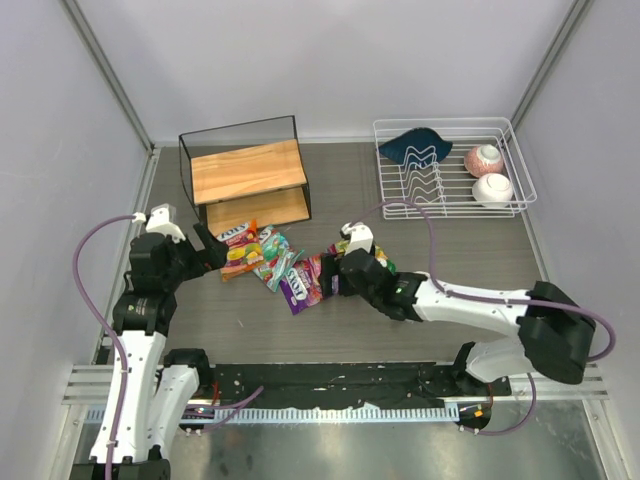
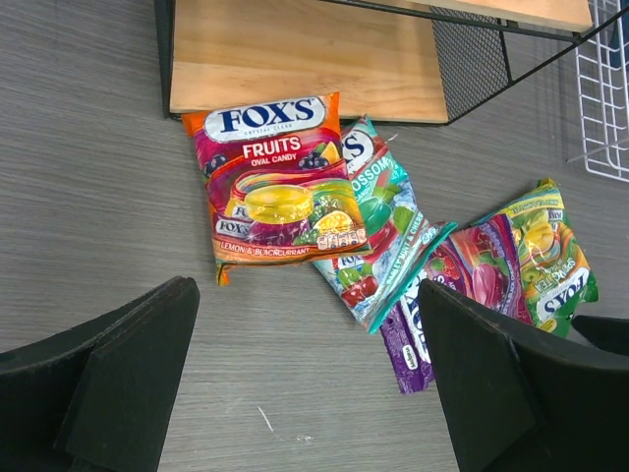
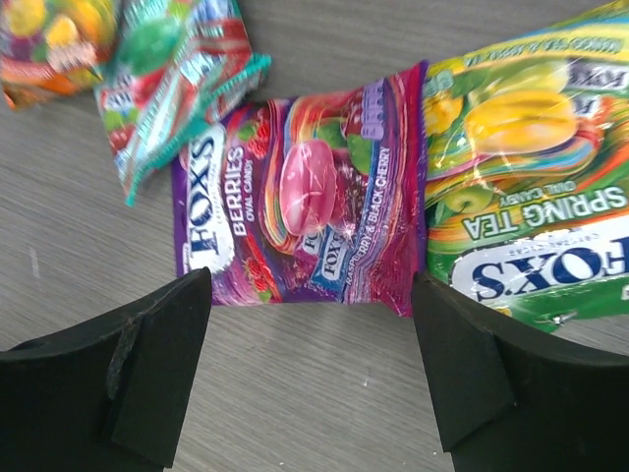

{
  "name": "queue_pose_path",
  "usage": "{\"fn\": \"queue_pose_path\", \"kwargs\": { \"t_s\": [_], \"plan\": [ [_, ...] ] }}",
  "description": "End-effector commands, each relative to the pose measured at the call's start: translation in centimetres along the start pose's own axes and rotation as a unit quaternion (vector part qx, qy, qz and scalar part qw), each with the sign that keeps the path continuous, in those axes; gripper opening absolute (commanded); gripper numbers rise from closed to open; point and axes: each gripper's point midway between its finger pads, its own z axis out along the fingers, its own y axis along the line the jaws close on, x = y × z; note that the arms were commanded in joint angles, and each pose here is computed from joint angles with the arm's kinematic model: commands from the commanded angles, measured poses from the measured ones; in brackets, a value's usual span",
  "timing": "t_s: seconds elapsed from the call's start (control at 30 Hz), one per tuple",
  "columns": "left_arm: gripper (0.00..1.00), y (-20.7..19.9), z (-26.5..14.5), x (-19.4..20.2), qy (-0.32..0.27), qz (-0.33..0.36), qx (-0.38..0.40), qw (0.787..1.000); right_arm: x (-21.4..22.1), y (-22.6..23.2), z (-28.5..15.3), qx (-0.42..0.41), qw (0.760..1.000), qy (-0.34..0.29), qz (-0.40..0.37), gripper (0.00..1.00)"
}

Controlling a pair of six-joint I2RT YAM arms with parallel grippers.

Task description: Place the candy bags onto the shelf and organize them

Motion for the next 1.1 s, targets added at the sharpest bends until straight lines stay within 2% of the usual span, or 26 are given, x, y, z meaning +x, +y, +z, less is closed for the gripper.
{"fn": "queue_pose_path", "kwargs": {
  "t_s": [0.0,0.23,0.5,0.57,0.6,0.7,0.73,0.83,0.87,1.07],
  "plan": [
    [1.0,-0.5,0.0,-0.4,-0.01,0.0,0.013,1.0,-0.2,1.9,2.0,-0.03,0.999,0.003,-0.04,0.88],
    [1.0,-0.5,0.0,-0.2,-0.007,0.002,0.013,1.0,1.9,0.5,6.0,0.003,0.999,0.044,-0.023,0.87],
    [1.0,-0.5,0.2,0.1,0.003,0.002,0.016,1.0,3.1,0.1,7.8,0.02,0.997,0.061,-0.037,0.86],
    [1.0,-0.6,0.3,0.2,0.006,0.002,0.018,1.0,3.4,0.2,7.9,0.016,0.997,0.067,-0.038,0.77],
    [1.0,-0.5,0.4,0.2,0.007,0.002,0.017,1.0,3.6,0.4,7.8,0.009,0.997,0.071,-0.037,0.61],
    [1.0,-0.6,0.4,0.3,0.009,0.001,0.018,1.0,3.0,0.8,7.1,-0.002,0.997,0.065,-0.032,0.38],
    [1.0,-0.6,0.4,0.2,0.009,0.001,0.019,1.0,3.0,0.8,6.8,-0.006,0.997,0.066,-0.031,0.33],
    [1.0,-0.7,0.5,0.3,0.01,0.001,0.022,1.0,1.7,1.4,5.5,-0.024,0.998,0.056,-0.035,0.06],
    [1.0,-0.7,0.4,0.3,0.01,0.0,0.023,1.0,1.6,1.3,5.0,-0.021,0.997,0.063,-0.039,0.01],
    [1.0,-0.7,0.4,0.4,0.011,0.001,0.024,1.0,-2.3,2.0,1.1,-0.043,0.998,0.025,-0.036,0.01]
  ]
}}
